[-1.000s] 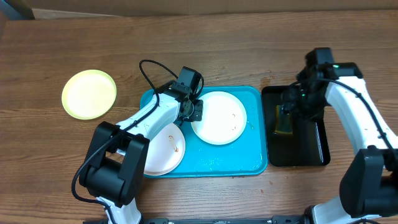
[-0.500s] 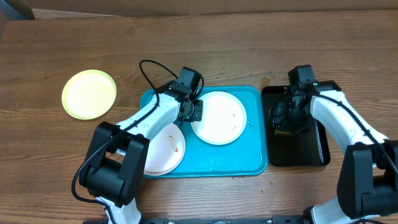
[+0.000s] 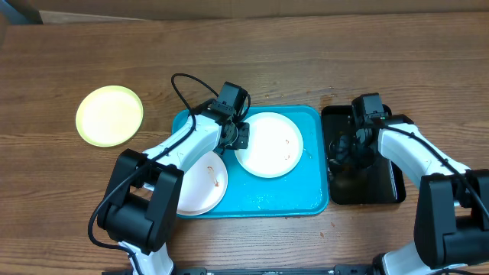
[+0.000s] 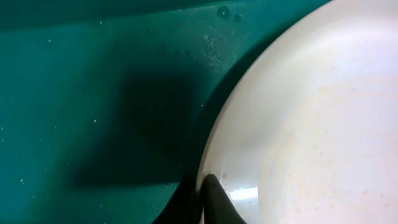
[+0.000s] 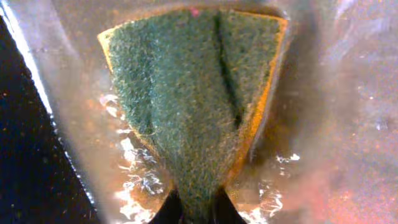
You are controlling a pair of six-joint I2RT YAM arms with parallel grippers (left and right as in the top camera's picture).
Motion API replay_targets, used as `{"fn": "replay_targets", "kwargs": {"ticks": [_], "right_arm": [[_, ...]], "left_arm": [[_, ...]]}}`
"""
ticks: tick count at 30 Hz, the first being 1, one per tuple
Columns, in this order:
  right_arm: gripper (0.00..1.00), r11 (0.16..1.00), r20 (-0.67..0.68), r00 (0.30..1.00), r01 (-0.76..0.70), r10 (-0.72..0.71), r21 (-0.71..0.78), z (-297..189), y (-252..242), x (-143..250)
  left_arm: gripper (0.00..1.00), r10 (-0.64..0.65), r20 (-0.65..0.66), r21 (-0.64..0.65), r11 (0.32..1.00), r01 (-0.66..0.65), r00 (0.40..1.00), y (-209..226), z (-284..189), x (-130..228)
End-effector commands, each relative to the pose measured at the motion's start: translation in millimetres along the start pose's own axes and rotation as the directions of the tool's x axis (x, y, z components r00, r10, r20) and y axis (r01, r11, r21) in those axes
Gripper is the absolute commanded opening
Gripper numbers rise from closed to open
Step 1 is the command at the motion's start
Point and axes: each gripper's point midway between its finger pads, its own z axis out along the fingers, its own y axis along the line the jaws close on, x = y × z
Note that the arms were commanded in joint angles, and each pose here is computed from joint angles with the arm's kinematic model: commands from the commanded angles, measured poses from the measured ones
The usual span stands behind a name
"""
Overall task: Clean dirty plates on tray and stack at the side
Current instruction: 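Reach right gripper into the black tray and grasp the green sponge, then rub the sponge in the black tray's water with right gripper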
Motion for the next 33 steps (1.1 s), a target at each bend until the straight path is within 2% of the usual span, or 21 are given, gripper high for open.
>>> {"fn": "replay_targets", "kwargs": {"ticks": [1, 2, 3, 6, 11, 12, 15, 16, 18, 20, 22, 23, 24, 25, 27, 29, 31, 33], "right_arm": [[0.37, 1.000, 0.023, 1.000, -0.004, 0.004, 0.000, -5.1, -1.4, -6.6], [0.64, 1.000, 0.032, 0.999, -0.007, 0.008, -0.003, -6.9, -1.4, -10.1], [0.69, 1.000, 0.043, 0.999, -0.010, 0.011, -0.005, -9.3, -1.2, -14.5], [0.74, 1.000, 0.085, 0.996, -0.017, 0.018, -0.017, -15.2, 0.4, -28.4], [0.74, 0.999, 0.136, 0.991, -0.015, 0.019, -0.033, -17.0, 3.7, -41.3], [0.71, 0.999, 0.133, 0.991, -0.015, 0.019, -0.033, -16.6, 3.5, -40.6], [0.50, 0.999, 0.123, 0.992, -0.016, 0.019, -0.029, -13.8, 2.2, -36.6], [0.47, 0.999, 0.119, 0.993, -0.016, 0.019, -0.028, -12.7, 1.7, -35.0], [0.28, 1.000, 0.110, 0.994, -0.016, 0.019, -0.025, -10.0, 0.4, -31.3], [0.04, 1.000, 0.108, 0.994, -0.016, 0.018, -0.020, -7.6, -1.1, -29.2], [0.04, 1.000, 0.122, 0.992, -0.016, 0.015, 0.006, -7.4, -5.6, -31.8], [0.13, 1.000, 0.138, 0.990, -0.018, 0.015, 0.021, -8.0, -7.9, -35.3], [0.49, 0.999, 0.151, 0.988, -0.020, 0.015, 0.030, -8.6, -9.2, -38.2], [0.78, 0.999, 0.166, 0.986, -0.021, 0.015, 0.034, -9.3, -9.8, -41.8], [0.86, 0.999, 0.199, 0.980, -0.024, 0.015, 0.041, -10.8, -10.5, -49.5], [0.88, 0.999, 0.243, 0.970, -0.024, 0.016, 0.029, -13.0, -7.6, -60.4], [0.87, 0.999, 0.265, 0.964, -0.023, 0.017, 0.022, -14.4, -6.0, -65.8], [0.79, 1.000, 0.275, 0.961, -0.023, 0.017, 0.019, -15.1, -5.3, -68.3]], "left_arm": [[0.07, -0.021, 0.003, -0.012, 1.000, 0.021, 1.000, 3.7, 0.6, -3.5], [0.07, -0.021, 0.003, -0.012, 1.000, 0.021, 1.000, 3.9, 0.8, -3.4], [0.07, -0.020, 0.003, -0.012, 1.000, 0.020, 1.000, 3.7, 0.8, -3.4], [0.07, -0.020, 0.003, -0.012, 1.000, 0.020, 1.000, 3.7, 0.8, -3.4], [0.07, -0.020, 0.003, -0.012, 1.000, 0.020, 1.000, 3.7, 0.8, -3.3], [0.07, -0.021, 0.003, -0.012, 1.000, 0.021, 1.000, 3.7, 0.8, -3.3], [0.07, -0.021, 0.003, -0.012, 1.000, 0.021, 1.000, 3.7, 0.8, -3.4], [0.07, -0.021, 0.003, -0.012, 1.000, 0.021, 1.000, 3.7, 0.6, -3.5], [0.07, -0.021, 0.004, -0.012, 1.000, 0.021, 1.000, 3.9, 0.8, -3.6], [0.07, -0.021, 0.004, -0.012, 1.000, 0.021, 1.000, 3.7, 0.8, -3.5], [0.07, -0.020, 0.003, -0.012, 1.000, 0.020, 1.000, 3.7, 0.8, -3.4], [0.07, -0.020, 0.003, -0.012, 1.000, 0.020, 1.000, 3.7, 0.8, -3.4], [0.07, -0.020, 0.003, -0.012, 1.000, 0.020, 1.000, 3.7, 0.8, -3.4], [0.07, -0.020, 0.003, -0.012, 1.000, 0.020, 1.000, 3.7, 0.8, -3.3], [0.07, -0.020, 0.003, -0.012, 1.000, 0.020, 1.000, 3.7, 0.8, -3.3], [0.07, -0.020, 0.003, -0.012, 1.000, 0.020, 1.000, 3.7, 0.8, -3.3], [0.07, -0.020, 0.003, -0.012, 1.000, 0.020, 1.000, 3.7, 0.8, -3.4], [0.07, -0.020, 0.003, -0.012, 1.000, 0.020, 1.000, 3.7, 0.8, -3.4]]}}
